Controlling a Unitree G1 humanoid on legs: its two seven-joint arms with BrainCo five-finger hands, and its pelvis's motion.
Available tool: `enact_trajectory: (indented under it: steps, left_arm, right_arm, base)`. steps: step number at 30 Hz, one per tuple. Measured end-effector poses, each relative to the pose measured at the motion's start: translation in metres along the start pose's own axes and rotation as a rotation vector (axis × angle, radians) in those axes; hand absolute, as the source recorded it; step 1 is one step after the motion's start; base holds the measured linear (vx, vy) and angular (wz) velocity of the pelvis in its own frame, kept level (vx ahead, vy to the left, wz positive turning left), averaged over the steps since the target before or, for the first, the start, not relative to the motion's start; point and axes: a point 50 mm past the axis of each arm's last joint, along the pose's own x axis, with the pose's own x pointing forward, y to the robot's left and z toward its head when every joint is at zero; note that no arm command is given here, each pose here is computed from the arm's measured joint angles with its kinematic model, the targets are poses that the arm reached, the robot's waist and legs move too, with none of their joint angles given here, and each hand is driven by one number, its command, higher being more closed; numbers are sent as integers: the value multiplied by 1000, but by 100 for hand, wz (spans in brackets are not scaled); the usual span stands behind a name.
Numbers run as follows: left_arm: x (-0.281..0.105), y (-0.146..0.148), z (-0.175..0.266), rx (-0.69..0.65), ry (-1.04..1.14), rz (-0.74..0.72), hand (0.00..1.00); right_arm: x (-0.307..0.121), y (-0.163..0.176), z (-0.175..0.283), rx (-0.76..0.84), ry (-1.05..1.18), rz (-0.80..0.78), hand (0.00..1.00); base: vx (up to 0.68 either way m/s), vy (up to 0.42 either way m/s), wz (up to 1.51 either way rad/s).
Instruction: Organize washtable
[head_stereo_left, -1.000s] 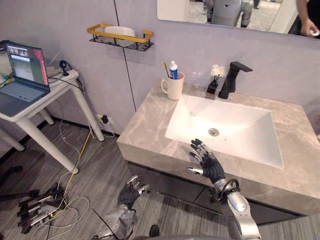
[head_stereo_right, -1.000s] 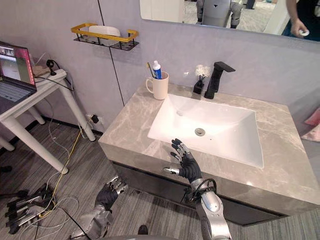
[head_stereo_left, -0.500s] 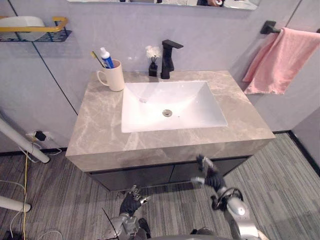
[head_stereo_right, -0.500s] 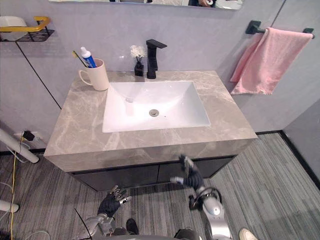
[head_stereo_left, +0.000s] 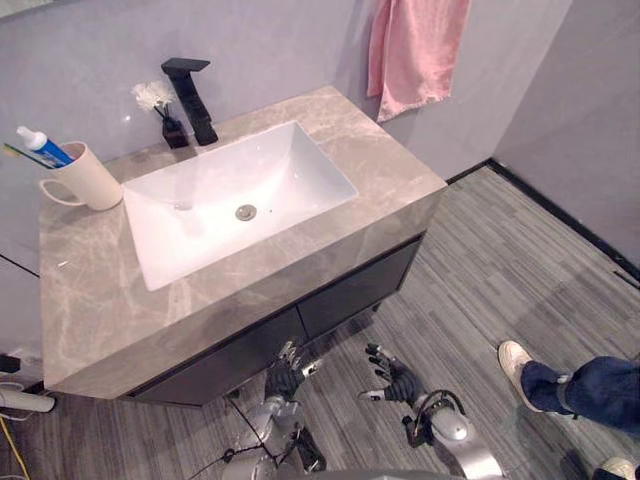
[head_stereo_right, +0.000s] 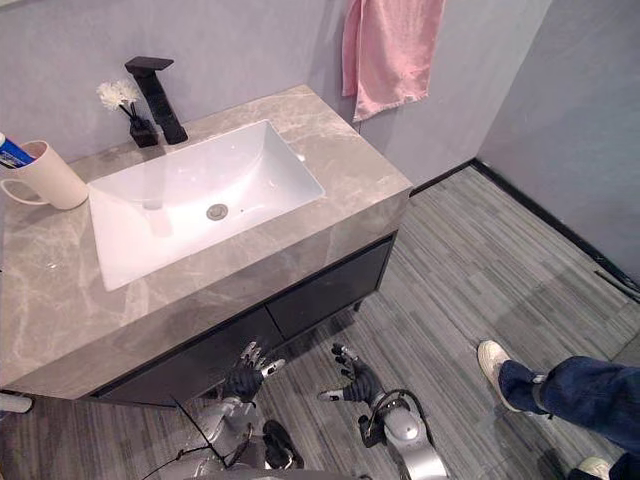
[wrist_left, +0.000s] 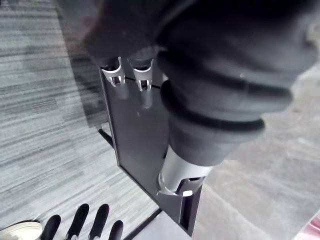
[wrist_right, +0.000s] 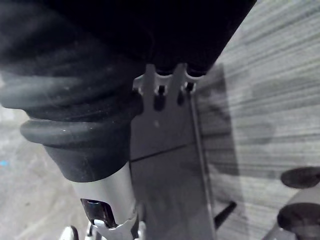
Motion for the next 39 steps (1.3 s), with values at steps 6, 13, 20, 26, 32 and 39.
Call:
enact_trajectory:
  steps: [6,13,20,26,32,39]
  left_arm:
    - [-2,8,-2,5,11,41,0]
    - [-9,29,0,16,4,141,0]
    - [-10,36,19,13,-85,174,0]
    - [-12,36,54,31,-244,194,0]
    - [-18,33,50,6,-250,197,0]
    - [-23,36,41,28,-213,194,0]
  right_arm:
    - [-9,-16,-7,58,13,-70,0]
    - [5,-17,15,29,-64,-57,0]
    - [16,-31,38,36,-149,-112,0]
    - [3,-38,16,166,-104,-213,0]
    - [-2,-25,0,286,-81,-232,0]
    - [-9,-20,-10,349,-62,-257,0]
  base:
    - [-69,61,-31]
    - [-85,117,-152]
    - [-80,187,-208]
    - [-119,177,-101]
    - [-26,89,-69]
    - [6,83,-122]
